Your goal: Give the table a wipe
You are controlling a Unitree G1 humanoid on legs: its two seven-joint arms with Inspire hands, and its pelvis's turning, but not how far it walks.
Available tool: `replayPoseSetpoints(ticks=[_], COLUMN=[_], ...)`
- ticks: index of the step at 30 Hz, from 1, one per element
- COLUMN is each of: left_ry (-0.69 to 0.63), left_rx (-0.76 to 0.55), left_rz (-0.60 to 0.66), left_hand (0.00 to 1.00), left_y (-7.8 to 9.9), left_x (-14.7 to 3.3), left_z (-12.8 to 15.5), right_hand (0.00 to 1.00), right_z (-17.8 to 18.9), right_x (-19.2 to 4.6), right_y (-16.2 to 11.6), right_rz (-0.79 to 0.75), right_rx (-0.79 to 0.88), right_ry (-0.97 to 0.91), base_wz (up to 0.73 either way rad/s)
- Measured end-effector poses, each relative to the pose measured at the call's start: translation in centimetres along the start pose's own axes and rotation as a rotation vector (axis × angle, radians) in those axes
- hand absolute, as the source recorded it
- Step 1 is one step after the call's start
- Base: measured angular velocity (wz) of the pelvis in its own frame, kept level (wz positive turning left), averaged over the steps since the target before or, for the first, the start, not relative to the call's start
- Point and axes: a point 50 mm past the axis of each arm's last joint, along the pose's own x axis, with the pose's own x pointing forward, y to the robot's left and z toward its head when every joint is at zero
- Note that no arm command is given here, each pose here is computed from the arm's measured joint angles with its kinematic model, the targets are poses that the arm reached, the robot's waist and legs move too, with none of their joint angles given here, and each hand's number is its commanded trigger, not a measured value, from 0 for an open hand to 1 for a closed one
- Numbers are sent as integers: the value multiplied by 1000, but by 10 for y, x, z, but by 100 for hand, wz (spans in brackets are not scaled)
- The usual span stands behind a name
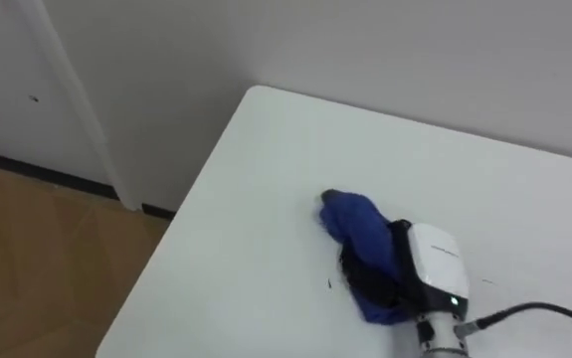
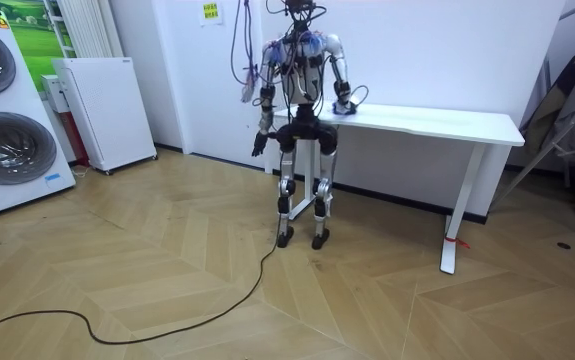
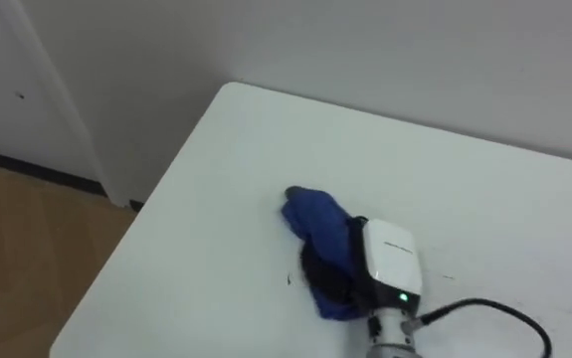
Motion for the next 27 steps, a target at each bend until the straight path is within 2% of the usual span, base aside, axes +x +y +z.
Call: replayPoseSetpoints(ticks=[5, 9, 15, 20, 22, 24, 27], left_ry=[72, 55, 17, -46, -79, -100, -59], left_rx=[17, 21, 98, 130, 116, 90, 73], left_rz=[58, 58, 10, -3, -3, -17, -25], left_hand=[0, 0, 0, 0, 0, 0, 0], left_y=[13, 16, 2, -3, -4, -8, -11], left_x=[1, 2, 2, 2, 1, -3, -4], left_z=[-20, -15, -3, 27, 36, 38, 21], right_hand=[100, 100, 100, 100, 100, 100, 100], right_z=[-79, -93, -58, 28, 47, 50, 38], right_x=[-17, -19, 15, 35, 38, 39, 35], right_y=[-26, -30, -19, 1, 4, 5, 5], right_rz=[-143, -145, -70, 132, 164, 172, 153], right_rx=[-25, -20, 18, -41, -51, -42, -30], right_ry=[363, 450, 418, 65, -16, -38, -62], base_wz=[23, -9, -50, -39, 14, 26, 22])
